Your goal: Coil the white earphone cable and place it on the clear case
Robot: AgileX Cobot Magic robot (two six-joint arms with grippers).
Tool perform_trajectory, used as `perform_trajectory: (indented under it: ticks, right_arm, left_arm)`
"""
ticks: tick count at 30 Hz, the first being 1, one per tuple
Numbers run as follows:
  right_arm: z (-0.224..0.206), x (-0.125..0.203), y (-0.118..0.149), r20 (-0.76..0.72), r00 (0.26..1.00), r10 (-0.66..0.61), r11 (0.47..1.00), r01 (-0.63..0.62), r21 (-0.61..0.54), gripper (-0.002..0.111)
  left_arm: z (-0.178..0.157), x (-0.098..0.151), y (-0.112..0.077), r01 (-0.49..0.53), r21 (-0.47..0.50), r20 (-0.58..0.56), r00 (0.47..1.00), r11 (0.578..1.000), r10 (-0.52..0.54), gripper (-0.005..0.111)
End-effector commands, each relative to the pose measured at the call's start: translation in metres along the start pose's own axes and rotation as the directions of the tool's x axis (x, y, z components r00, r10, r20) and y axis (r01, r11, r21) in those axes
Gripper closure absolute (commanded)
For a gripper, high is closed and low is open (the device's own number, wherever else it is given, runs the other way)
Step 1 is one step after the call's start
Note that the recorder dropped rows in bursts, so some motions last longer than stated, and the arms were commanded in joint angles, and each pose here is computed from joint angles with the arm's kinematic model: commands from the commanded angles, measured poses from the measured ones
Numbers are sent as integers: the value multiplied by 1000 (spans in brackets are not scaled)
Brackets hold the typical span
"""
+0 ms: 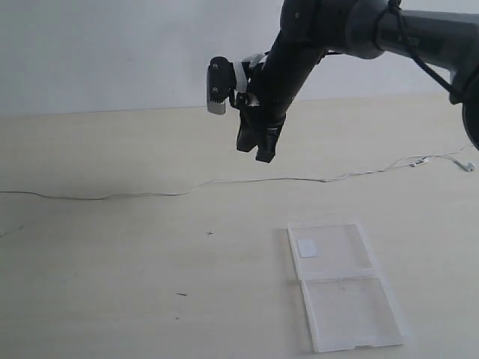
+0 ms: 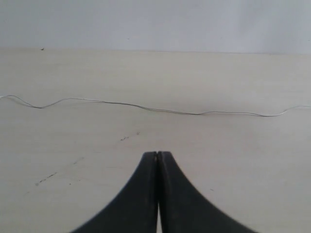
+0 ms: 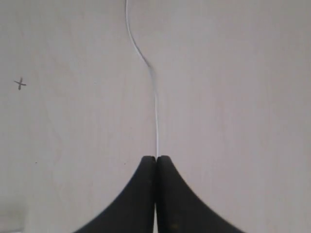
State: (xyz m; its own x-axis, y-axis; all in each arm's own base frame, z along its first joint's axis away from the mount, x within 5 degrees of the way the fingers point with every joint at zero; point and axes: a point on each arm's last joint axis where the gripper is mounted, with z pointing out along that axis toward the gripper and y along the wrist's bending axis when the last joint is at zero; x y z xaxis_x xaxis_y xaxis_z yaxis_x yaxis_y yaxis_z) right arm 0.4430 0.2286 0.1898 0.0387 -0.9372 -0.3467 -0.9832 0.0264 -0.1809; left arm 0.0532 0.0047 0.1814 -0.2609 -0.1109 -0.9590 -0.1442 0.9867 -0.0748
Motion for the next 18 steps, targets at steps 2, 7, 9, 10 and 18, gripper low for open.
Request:
perform_trajectory:
  ticks: [2,7,9,10,18]
  right_arm:
    - [24,1,-4,31,999,25,999,-26,20,108]
    - [38,-7,-7,139,987,86,995,-93,45,107]
    - [47,-6,-7,141,986,89,994,-98,56,103]
    - [50,-6,-7,143,986,90,993,-100,65,99]
    - [71,1,-4,120,987,103,993,-108,39,83]
  left_arm:
    - [0,0,0,7,5,9,1000,1000,-7,107]
    - [0,0,0,7,5,9,1000,1000,-7,107]
    - [0,0,0,7,5,9,1000,1000,-7,107]
    - [0,0,0,7,5,9,1000,1000,-7,107]
    - [0,0,0,7,5,9,1000,1000,-7,107]
